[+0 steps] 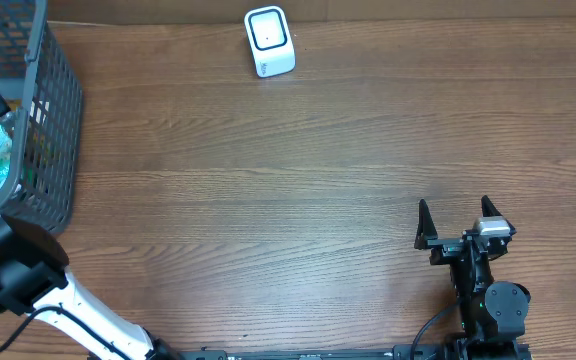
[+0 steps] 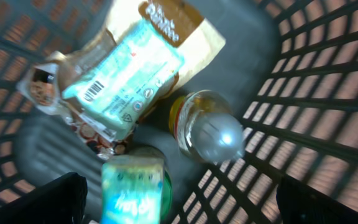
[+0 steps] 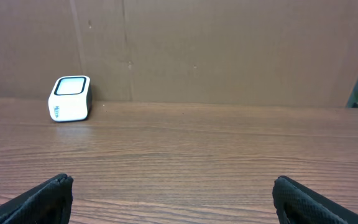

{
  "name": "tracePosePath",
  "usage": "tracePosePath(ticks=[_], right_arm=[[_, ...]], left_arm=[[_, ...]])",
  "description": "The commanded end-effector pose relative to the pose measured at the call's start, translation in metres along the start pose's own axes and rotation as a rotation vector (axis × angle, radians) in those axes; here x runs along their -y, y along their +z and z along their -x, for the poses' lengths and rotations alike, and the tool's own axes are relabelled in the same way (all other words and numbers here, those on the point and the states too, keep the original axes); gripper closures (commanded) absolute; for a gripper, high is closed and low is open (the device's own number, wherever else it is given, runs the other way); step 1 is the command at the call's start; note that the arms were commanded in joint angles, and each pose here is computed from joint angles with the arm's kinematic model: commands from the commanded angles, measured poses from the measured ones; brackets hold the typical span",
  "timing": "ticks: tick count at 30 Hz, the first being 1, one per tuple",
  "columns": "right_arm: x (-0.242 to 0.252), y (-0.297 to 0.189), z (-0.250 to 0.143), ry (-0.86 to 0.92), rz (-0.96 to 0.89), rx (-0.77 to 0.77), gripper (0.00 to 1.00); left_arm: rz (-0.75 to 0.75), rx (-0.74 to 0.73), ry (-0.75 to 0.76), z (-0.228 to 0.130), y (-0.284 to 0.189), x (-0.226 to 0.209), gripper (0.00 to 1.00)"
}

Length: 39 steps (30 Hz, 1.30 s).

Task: Scan the item barcode
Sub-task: 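Move the left gripper up and into the grey basket, then grasp the yellow-capped bottle in the basket with the left gripper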

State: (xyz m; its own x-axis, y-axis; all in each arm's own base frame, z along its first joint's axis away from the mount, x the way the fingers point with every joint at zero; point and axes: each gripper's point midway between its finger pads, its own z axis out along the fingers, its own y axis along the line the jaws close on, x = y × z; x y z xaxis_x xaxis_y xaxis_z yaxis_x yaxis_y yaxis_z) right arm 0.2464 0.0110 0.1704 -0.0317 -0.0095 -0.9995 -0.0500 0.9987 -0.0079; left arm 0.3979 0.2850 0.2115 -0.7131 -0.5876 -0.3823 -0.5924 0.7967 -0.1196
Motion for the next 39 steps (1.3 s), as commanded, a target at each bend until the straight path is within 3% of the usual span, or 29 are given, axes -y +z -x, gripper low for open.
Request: tracePosePath(ticks=[1,9,14,21,24,32,39], right_arm=[[-0.001,0.001,-0.003,-0.001,0.006,-0.003,0.00],[-0.001,0.001,-0.004,-0.001,0.006,-0.004,0.00],[-0.001,0.001,-0.004,-0.001,0.006,-0.004,0.00],[-0.001,0.001,-0.004,-0.001,0.006,-0.004,0.00],[-0.001,0.001,-0.004,-0.001,0.006,-0.004,0.00],[-0.001,0.001,-0.004,-0.001,0.006,-0.004,0.00],[-0.001,0.001,-0.004,-0.001,0.006,-0.004,0.00]], left_arm=[[-0.010,-0.055,-0.015,-0.006,0.025,-0.002,0.00],[-0.171,-0.080,0.064,-0.006,0.055,0.021,0.03],[-0.169,-0.097,0.062,-0.007,0.070,0.019,0.12],[-0.165,-0.144,0.057,-0.015,0.092,0.018,0.15],[-0.165,-0.127,0.060,-0.011,0.092,0.018,0.32],[-0.164,-0.114,0.062,-0.008,0.090,0.017,0.59],[-0.150,-0.002,0.076,0.016,0.035,0.022,0.61]])
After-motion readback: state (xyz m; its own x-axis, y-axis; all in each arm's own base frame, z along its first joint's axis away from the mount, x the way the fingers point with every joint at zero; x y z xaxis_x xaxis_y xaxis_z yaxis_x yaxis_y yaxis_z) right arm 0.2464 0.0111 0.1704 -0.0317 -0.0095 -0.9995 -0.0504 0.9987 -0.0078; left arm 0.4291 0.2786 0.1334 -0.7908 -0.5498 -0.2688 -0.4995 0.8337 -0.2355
